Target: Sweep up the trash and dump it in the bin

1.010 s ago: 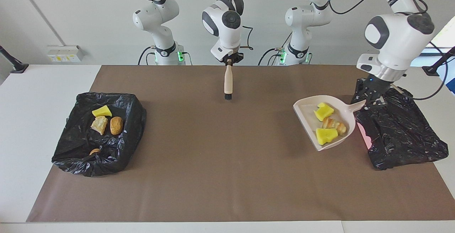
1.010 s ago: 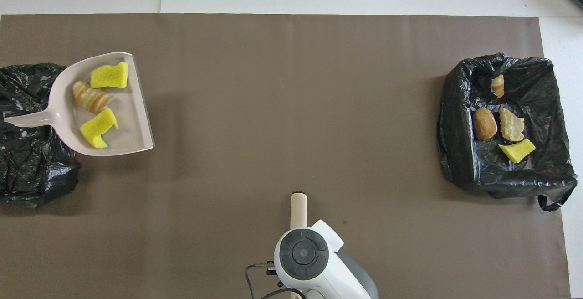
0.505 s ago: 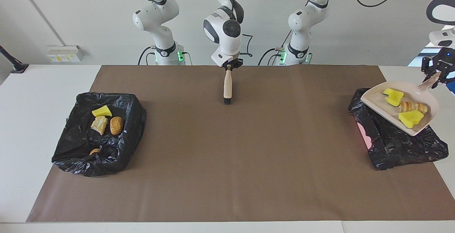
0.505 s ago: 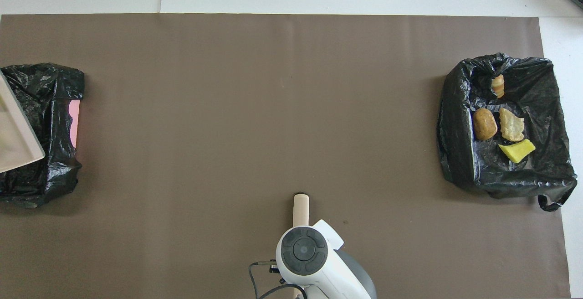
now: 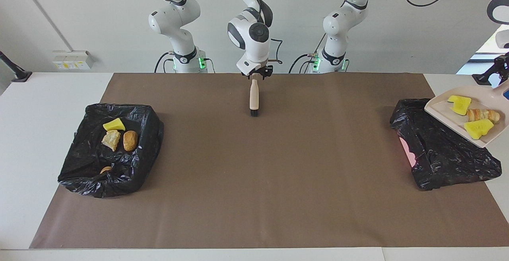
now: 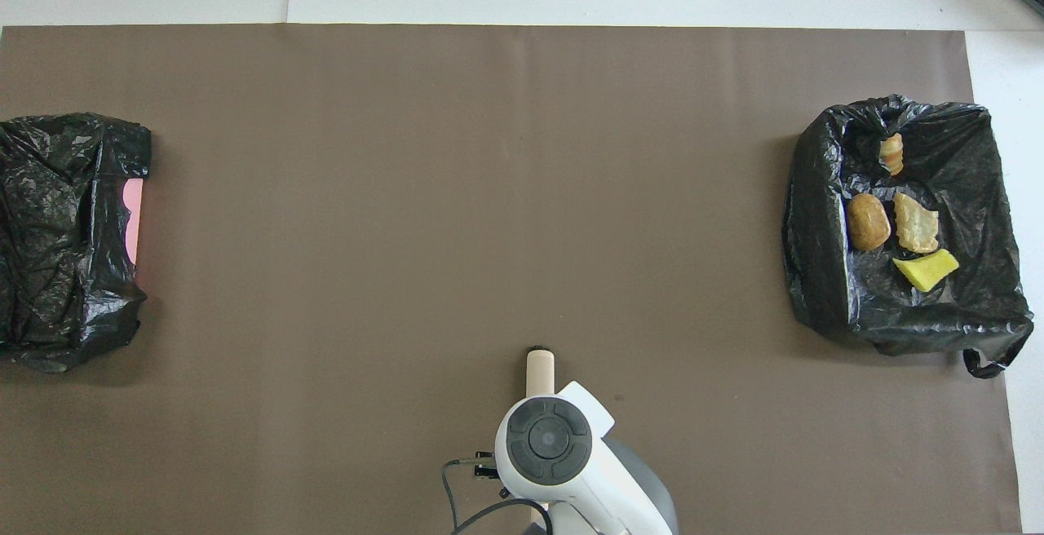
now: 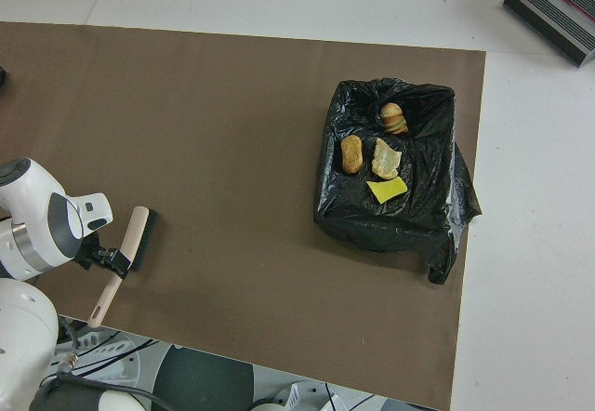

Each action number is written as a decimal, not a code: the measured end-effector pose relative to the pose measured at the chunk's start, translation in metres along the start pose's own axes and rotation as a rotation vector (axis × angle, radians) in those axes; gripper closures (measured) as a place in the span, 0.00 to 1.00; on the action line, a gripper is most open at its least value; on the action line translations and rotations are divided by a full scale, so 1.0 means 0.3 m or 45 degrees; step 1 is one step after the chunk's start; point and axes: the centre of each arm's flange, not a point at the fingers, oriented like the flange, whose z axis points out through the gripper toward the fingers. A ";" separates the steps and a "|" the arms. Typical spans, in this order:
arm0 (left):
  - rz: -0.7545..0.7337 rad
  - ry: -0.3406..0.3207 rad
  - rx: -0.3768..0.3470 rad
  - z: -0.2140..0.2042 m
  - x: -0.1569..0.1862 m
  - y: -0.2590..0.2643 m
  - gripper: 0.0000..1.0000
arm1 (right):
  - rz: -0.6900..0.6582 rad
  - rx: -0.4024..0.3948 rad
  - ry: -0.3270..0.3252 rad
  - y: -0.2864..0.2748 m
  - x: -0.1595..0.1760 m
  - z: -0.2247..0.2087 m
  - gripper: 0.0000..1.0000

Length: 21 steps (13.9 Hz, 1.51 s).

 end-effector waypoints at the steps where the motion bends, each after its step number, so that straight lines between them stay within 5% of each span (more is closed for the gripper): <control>1: 0.032 -0.073 -0.005 -0.003 0.000 -0.008 0.68 | 0.025 0.025 0.022 0.016 0.042 -0.042 0.00; 4: 0.101 -0.238 -0.003 -0.036 0.051 -0.040 0.68 | 0.072 0.066 0.122 0.101 0.187 -0.180 0.00; 9: 0.164 -0.326 0.001 -0.099 0.117 -0.076 0.68 | 0.092 0.047 0.333 0.315 0.407 -0.420 0.00; 15: 0.210 -0.451 -0.001 -0.286 0.165 -0.110 0.68 | 0.222 0.112 0.448 0.710 0.593 -0.722 0.00; 18: 0.148 -0.464 -0.001 -0.396 0.114 -0.084 0.68 | 0.286 0.121 0.463 0.808 0.588 -0.849 0.00; 21: 0.045 -0.261 -0.057 -0.430 0.142 -0.040 0.68 | 0.341 0.133 0.497 0.896 0.552 -0.947 0.00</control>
